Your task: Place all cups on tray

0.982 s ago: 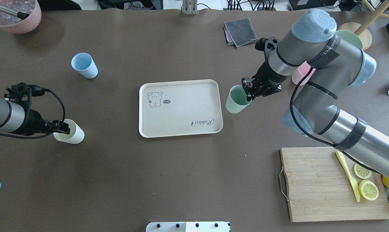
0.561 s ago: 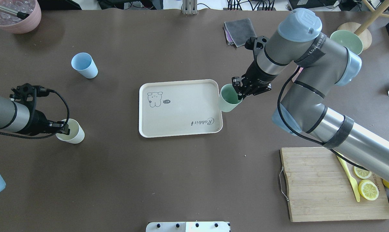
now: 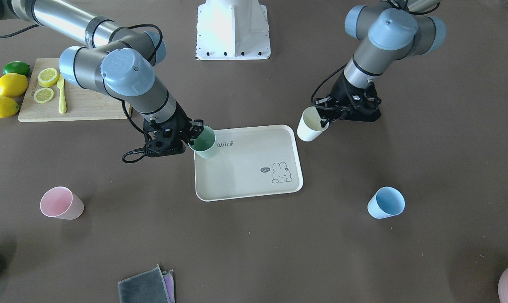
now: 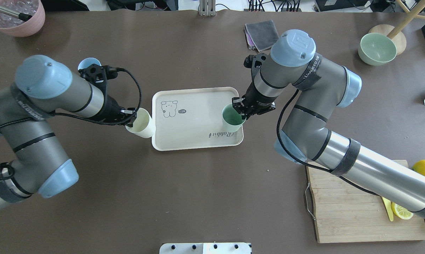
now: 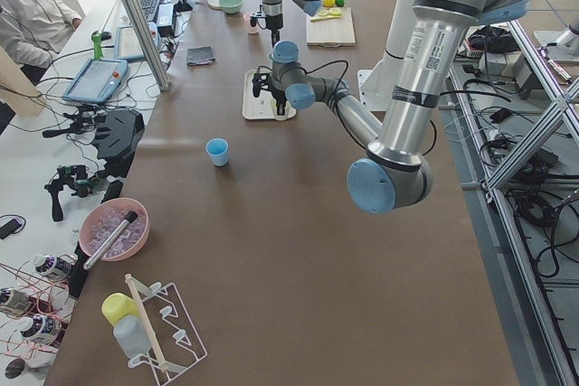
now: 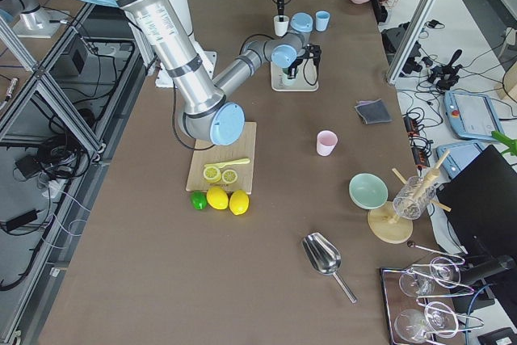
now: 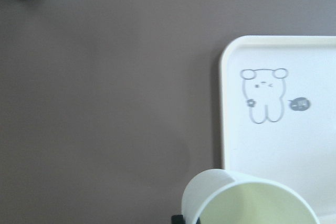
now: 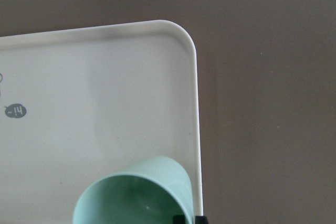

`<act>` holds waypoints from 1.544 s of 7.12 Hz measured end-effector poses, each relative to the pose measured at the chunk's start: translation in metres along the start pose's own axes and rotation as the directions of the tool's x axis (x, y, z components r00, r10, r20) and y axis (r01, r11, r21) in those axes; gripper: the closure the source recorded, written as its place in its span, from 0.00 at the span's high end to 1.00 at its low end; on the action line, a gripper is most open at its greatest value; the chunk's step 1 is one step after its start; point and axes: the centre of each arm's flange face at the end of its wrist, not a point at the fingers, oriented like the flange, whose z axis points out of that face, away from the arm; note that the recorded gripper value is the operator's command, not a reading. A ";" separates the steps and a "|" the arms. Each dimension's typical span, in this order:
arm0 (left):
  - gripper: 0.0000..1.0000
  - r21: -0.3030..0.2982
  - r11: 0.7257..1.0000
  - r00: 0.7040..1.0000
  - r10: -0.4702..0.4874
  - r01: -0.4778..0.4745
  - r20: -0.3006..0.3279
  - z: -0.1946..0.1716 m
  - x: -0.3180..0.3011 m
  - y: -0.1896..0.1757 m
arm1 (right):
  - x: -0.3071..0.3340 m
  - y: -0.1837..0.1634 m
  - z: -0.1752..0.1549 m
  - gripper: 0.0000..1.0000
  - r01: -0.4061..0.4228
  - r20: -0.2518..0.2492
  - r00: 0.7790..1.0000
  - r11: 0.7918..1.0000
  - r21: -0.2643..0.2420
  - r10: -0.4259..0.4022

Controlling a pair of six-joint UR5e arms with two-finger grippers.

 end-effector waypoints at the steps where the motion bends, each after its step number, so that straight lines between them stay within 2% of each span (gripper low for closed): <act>1: 0.00 -0.001 1.000 1.000 -0.010 0.010 0.003 0.011 0.037 0.008 | 0.000 -0.001 -0.002 1.00 0.003 0.003 1.000 1.000 0.002 -0.003; 2: 0.00 0.006 1.000 1.000 -0.006 0.006 0.010 0.022 0.059 0.016 | 0.005 -0.007 -0.014 1.00 0.000 0.013 1.000 1.000 0.010 0.000; 4: 0.00 0.007 1.000 1.000 -0.002 0.002 0.021 0.036 0.071 0.021 | 0.047 -0.039 -0.057 1.00 -0.042 0.044 0.998 0.999 0.013 0.041; 5: 0.12 0.006 1.000 1.000 -0.003 0.003 0.027 0.042 0.074 0.018 | 0.087 -0.057 -0.078 1.00 -0.039 0.039 0.999 0.999 0.027 0.038; 6: 0.61 0.003 1.000 0.999 -0.004 0.004 0.034 0.049 0.078 0.015 | 0.139 -0.073 -0.094 1.00 -0.010 0.014 1.000 0.999 0.045 0.009; 7: 0.97 0.002 1.000 0.999 -0.005 0.005 0.040 0.054 0.081 0.013 | 0.191 -0.086 -0.105 1.00 0.016 -0.016 1.000 0.998 0.056 -0.015; 9: 0.97 0.007 1.000 0.999 0.001 -0.001 0.044 0.054 0.080 0.007 | 0.283 -0.114 -0.112 1.00 0.018 -0.083 0.996 0.998 0.061 -0.013; 11: 0.97 0.046 0.998 0.999 0.040 -0.042 0.035 0.029 0.071 -0.018 | 0.339 -0.135 -0.098 1.00 -0.018 -0.136 0.990 0.999 0.037 0.023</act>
